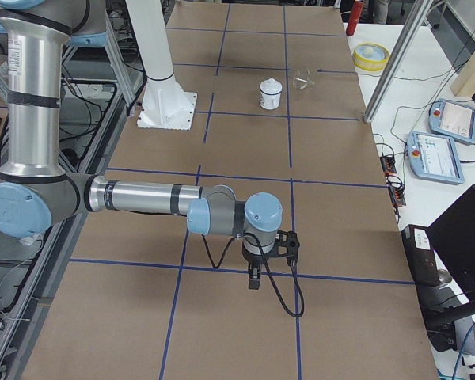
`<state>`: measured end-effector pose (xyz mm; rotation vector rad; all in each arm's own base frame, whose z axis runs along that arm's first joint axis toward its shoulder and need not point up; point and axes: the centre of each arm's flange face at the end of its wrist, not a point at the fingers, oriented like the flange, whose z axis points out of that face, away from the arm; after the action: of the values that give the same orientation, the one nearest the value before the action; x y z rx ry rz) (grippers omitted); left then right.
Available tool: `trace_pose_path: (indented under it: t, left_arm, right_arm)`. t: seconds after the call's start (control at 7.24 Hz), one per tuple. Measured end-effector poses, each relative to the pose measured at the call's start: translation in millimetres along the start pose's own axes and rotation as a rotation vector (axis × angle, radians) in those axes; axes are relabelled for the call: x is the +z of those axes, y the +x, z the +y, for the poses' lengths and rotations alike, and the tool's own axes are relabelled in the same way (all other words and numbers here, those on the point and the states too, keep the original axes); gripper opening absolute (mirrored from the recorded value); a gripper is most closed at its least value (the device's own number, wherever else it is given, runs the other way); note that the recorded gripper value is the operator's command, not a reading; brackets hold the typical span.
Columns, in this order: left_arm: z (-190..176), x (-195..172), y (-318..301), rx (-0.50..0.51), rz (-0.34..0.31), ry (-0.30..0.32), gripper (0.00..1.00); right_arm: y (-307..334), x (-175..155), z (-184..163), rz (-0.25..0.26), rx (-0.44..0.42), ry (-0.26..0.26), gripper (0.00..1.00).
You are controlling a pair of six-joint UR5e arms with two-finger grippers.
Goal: Place funnel on cup
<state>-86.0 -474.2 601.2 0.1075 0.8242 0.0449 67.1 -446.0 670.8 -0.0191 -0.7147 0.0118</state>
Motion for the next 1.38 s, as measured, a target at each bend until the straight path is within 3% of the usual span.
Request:
trace_pose_path:
  t: [0.41,0.69,0.97,1.38]
  left_arm:
    - [-2.8,-3.7,4.6,0.012,-0.001,0.011,1.0]
    - [-30.2,-20.8,27.9,0.076,-0.004,0.061,1.0]
    - [-87.2,-54.5,71.1,0.168,-0.015,0.172,1.0]
    - [-117.7,-88.6,137.6,0.142,0.057,0.403,1.0]
  right_arm:
    - [0.0,0.0,0.0,0.0,0.0,0.0,1.0]
    - [0.0,0.0,0.0,0.0,0.0,0.0,1.0]
    - [0.0,0.0,0.0,0.0,0.0,0.0,1.0]
    - [0.0,0.0,0.0,0.0,0.0,0.0,1.0]
